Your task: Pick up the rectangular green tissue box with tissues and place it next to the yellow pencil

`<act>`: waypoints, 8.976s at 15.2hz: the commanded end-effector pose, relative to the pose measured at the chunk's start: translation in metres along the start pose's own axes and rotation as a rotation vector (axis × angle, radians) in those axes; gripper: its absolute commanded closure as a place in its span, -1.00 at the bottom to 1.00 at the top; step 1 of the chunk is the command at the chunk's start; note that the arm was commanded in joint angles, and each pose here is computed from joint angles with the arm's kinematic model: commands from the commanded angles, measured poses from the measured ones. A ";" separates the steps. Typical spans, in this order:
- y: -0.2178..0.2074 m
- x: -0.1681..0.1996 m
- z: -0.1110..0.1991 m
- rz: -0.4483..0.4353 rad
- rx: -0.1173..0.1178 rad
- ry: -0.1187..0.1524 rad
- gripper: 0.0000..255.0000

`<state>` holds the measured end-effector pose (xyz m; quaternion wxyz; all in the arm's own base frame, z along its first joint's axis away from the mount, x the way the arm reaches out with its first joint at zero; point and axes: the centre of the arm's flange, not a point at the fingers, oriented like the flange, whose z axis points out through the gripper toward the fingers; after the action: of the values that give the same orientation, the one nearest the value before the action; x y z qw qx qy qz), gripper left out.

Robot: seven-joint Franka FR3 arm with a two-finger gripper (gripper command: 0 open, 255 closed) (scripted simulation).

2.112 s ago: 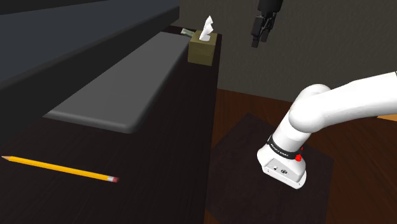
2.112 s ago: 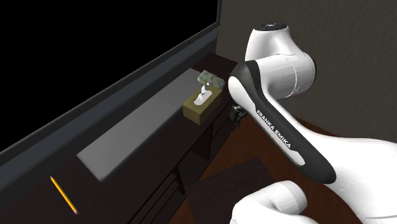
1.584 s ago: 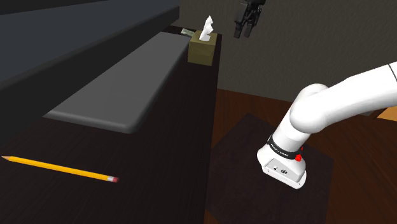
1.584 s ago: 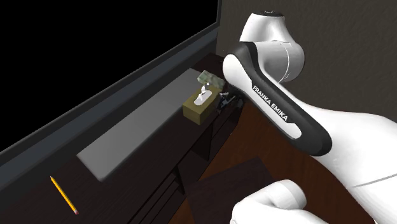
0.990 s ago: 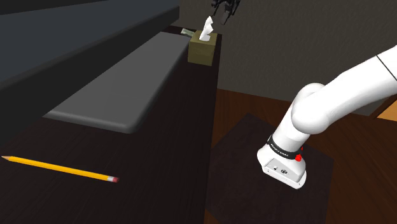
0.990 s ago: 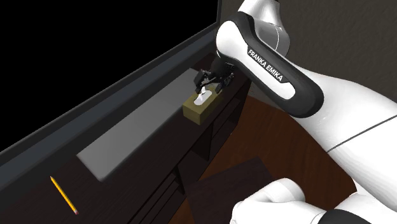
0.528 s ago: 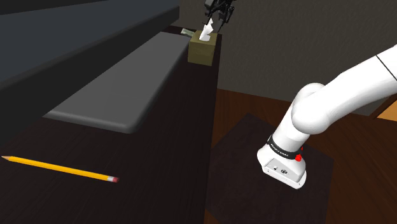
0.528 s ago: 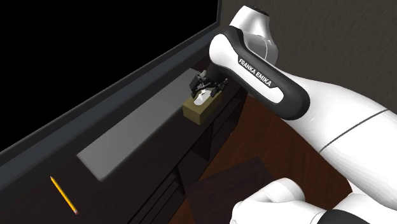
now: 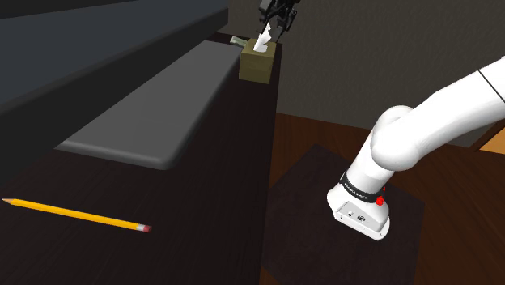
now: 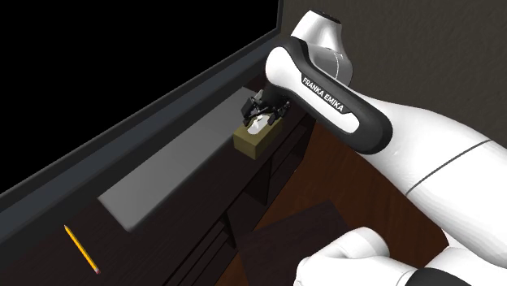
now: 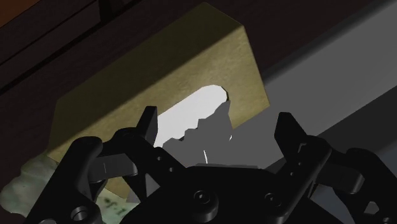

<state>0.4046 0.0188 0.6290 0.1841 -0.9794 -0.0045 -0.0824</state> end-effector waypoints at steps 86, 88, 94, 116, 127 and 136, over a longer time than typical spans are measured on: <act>-0.427 -0.188 -0.117 0.000 0.000 0.000 1.00; -0.449 -0.202 -0.111 0.000 0.000 0.000 1.00; -0.492 -0.234 -0.089 0.000 0.000 0.000 1.00; -0.450 -0.253 0.018 0.000 0.000 0.000 1.00; -0.430 -0.263 0.071 0.000 0.000 0.000 1.00; -0.417 -0.268 0.102 0.000 0.000 0.000 1.00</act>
<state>0.1398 0.4503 0.6434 0.1845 -0.9793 -0.0044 -0.0829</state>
